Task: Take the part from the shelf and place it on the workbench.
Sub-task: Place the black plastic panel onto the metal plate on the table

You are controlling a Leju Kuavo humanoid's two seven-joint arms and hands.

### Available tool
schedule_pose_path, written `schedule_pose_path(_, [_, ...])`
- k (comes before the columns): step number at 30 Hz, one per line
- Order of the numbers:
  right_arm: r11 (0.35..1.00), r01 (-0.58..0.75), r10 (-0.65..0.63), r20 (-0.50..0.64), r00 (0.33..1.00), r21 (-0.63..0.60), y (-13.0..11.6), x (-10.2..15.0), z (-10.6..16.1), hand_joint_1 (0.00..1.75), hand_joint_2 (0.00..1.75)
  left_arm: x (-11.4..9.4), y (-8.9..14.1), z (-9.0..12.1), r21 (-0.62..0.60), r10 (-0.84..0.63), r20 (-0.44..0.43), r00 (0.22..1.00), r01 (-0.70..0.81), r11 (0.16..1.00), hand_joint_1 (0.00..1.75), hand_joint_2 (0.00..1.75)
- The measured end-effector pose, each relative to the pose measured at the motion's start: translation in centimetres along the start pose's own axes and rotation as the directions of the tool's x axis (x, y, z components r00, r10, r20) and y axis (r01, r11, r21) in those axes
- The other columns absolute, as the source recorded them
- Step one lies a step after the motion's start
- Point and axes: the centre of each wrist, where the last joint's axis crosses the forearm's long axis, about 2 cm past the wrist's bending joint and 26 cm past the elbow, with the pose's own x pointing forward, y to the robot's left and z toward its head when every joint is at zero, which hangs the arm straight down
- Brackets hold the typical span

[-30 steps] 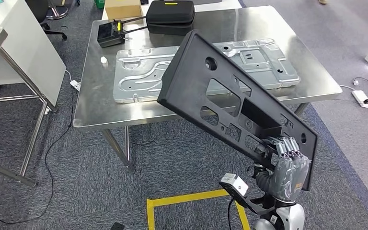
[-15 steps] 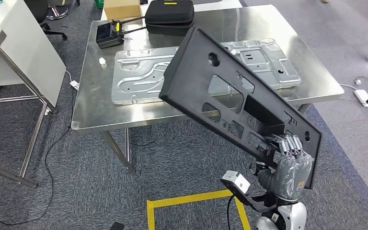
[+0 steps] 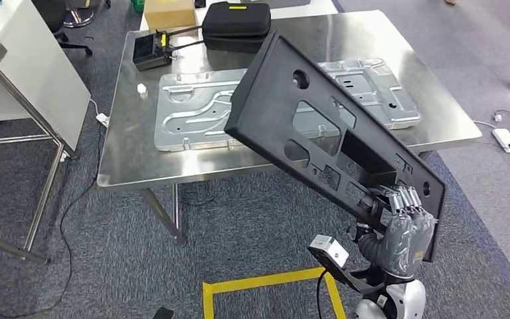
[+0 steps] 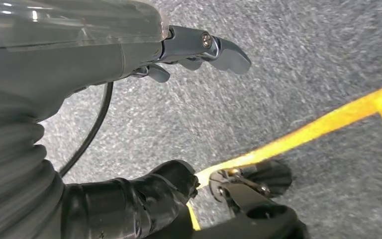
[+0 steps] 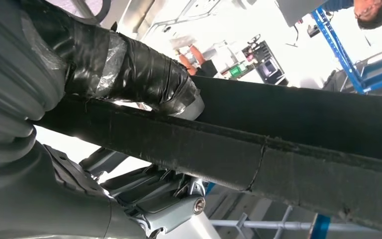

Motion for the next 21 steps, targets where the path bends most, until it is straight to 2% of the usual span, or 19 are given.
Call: schedule_pose_path(21, [1.0, -0.002, 0.002, -0.012, 1.0, -0.004, 0.0, -0.07, -0.16, 1.75, 1.75, -0.05, -0.09, 0.04, -0.001, 0.0, -0.002, 1.0, 0.0, 1.0, 0.0, 1.75])
